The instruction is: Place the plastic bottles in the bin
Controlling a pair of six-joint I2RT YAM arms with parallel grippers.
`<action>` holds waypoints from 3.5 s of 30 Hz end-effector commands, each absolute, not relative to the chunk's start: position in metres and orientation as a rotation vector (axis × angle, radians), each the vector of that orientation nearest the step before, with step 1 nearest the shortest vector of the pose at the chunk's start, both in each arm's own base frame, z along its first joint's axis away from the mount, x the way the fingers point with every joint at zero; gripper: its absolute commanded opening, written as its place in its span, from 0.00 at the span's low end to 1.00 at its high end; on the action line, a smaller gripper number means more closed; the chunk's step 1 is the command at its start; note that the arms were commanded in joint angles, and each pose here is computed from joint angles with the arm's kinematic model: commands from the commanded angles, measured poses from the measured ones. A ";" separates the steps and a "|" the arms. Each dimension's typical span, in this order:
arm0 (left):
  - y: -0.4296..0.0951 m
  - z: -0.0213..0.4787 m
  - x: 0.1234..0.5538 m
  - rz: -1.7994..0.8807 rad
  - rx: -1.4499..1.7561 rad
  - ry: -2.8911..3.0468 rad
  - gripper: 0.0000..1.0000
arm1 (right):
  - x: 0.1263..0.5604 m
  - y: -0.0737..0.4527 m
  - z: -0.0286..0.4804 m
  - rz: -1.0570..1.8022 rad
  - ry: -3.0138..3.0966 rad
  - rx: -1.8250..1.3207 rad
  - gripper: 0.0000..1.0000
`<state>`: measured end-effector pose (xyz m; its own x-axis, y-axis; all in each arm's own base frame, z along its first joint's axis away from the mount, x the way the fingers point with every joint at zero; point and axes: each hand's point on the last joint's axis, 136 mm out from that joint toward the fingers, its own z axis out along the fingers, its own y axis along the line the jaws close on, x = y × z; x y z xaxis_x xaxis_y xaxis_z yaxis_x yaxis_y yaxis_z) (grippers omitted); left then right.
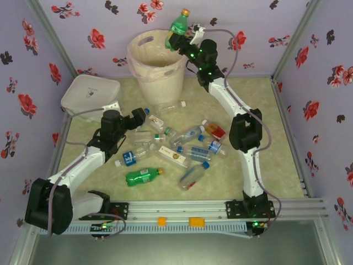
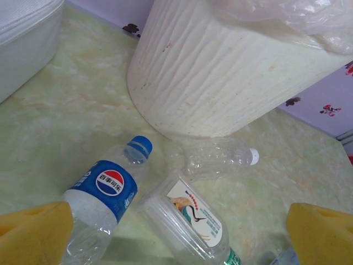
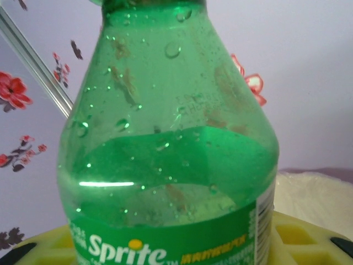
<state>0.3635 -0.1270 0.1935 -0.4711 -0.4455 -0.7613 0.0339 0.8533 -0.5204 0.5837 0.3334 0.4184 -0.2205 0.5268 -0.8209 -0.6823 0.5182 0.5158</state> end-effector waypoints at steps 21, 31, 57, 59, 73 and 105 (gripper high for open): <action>-0.106 0.189 0.345 -0.553 -0.340 2.006 1.00 | 0.584 0.379 0.398 0.878 1.515 -0.295 0.80; -0.104 0.190 0.345 -0.551 -0.347 2.006 1.00 | 0.552 0.372 0.452 0.917 1.459 -0.349 0.96; -0.090 0.142 0.266 -0.429 -0.326 2.424 1.00 | 0.404 0.258 0.284 0.690 2.080 -0.203 1.00; -0.094 0.137 0.260 -0.461 -0.333 2.448 1.00 | 0.395 0.251 0.264 0.682 2.116 -0.168 1.00; -0.125 0.093 0.233 -0.446 -0.149 2.663 1.00 | 0.371 0.216 0.234 0.609 2.131 -0.050 1.00; -0.112 0.061 0.196 -0.077 0.016 2.906 1.00 | 0.380 0.213 0.241 0.609 2.056 0.011 1.00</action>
